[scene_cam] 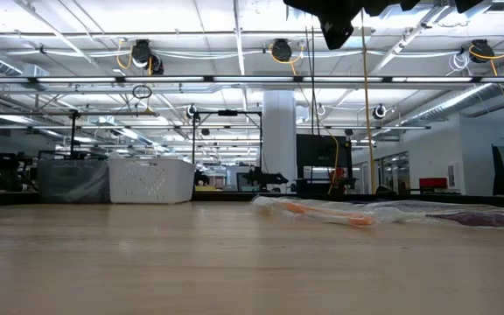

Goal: Pick & Place Toothbrushes
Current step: Put the blue toothbrush into the orange bin

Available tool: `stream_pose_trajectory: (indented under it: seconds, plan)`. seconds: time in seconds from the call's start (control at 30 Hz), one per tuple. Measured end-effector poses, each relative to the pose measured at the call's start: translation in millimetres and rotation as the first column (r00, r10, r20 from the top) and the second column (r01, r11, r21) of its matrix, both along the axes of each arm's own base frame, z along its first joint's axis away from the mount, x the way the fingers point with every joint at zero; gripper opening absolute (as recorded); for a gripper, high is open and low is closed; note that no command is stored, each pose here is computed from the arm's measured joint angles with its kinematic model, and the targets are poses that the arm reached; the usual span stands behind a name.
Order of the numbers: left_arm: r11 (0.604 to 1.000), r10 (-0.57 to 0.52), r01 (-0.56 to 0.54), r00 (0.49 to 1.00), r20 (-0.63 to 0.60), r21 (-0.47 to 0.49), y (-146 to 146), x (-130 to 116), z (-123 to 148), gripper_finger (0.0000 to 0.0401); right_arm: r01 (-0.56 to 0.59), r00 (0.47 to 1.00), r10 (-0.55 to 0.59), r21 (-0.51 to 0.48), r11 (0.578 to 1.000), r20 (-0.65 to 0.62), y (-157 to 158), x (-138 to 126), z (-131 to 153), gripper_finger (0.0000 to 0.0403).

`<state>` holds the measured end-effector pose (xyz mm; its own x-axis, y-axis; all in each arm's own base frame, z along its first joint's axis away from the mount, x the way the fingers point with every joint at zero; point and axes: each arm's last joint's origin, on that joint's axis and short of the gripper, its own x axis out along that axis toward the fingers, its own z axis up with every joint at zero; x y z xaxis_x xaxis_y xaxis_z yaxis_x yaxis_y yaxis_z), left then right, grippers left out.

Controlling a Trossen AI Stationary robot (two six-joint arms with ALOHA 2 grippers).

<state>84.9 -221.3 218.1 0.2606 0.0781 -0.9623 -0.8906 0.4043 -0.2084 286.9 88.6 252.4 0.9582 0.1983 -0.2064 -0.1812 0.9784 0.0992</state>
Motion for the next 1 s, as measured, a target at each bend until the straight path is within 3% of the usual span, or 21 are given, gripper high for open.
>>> stream_pose_trajectory:
  seconds: [0.27, 1.0]
  plan:
    - [1.000, 0.000, 0.000, 1.000, 0.010, 0.013, 0.9, 0.1, 0.1, 0.0048, 0.000, 1.000, 0.000, 0.000, 1.000, 0.001, 0.0, 0.0, 0.0, 0.0093]
    - [0.999, -0.031, 0.031, 0.998, 0.045, 0.010, 8.7, -1.7, 10.5, 0.0052, 0.000, 1.000, 0.000, 0.000, 1.000, 0.000, 0.0, 0.0, 0.0, 0.0093]
